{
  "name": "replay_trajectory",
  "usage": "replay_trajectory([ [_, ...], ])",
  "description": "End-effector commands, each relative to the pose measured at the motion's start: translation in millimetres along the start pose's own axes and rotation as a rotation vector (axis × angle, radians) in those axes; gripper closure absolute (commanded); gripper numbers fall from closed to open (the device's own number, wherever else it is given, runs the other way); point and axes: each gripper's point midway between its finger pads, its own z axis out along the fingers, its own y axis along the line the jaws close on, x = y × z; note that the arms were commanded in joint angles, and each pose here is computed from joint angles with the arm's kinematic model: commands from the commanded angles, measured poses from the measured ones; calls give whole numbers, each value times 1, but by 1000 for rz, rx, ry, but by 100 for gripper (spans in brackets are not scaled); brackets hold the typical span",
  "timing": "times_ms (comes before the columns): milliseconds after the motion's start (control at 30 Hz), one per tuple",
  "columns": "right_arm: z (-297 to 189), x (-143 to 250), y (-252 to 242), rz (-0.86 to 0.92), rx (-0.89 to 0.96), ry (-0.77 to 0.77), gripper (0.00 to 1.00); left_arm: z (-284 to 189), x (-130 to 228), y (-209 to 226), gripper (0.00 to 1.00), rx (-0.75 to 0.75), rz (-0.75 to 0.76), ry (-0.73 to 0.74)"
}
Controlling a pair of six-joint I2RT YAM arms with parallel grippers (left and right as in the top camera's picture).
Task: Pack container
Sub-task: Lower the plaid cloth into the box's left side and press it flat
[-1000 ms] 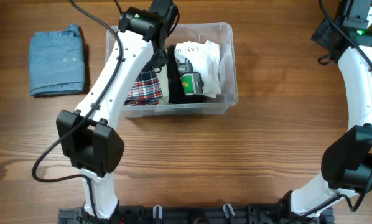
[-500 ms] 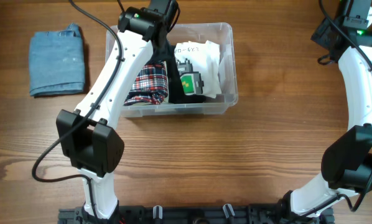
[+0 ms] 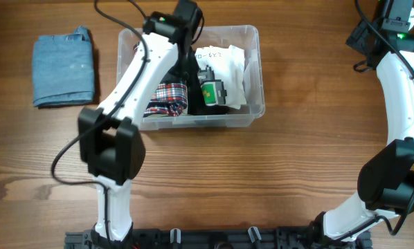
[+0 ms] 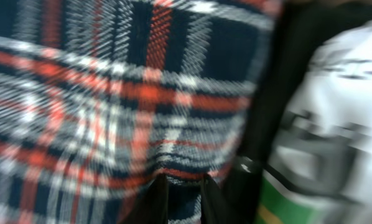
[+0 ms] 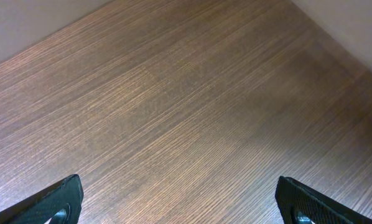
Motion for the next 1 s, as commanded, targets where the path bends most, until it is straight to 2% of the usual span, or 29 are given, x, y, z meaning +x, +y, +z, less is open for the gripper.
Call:
replay_trajectory([
  [0,7,6,3,-4,-5,20,0,32,14,3,83,-55,12,80],
  [100,7,6,2,-4,-5,21,0,30,10,4,90,-58,12,62],
  [167,7,6,3,-5,-5,20,0,22,6,3,91,-44,18,45],
  [233,7,6,3,-4,-5,20,0,4,-1,3,87,-16,29,5],
  [367,7,6,2,-4,-5,21,0,-38,-21,8,72,25,2,-118],
  [533,7,6,3,-4,-5,20,0,-67,-45,17,72,93,-55,-217],
  [700,7,6,2,-3,-4,21,0,-41,-49,13,73,89,-63,-173],
  [867,7,6,2,-4,-5,20,0,-2,-38,7,64,53,-46,-80],
  [967,7,6,2,-4,-5,20,0,17,-32,9,64,19,-38,-35],
])
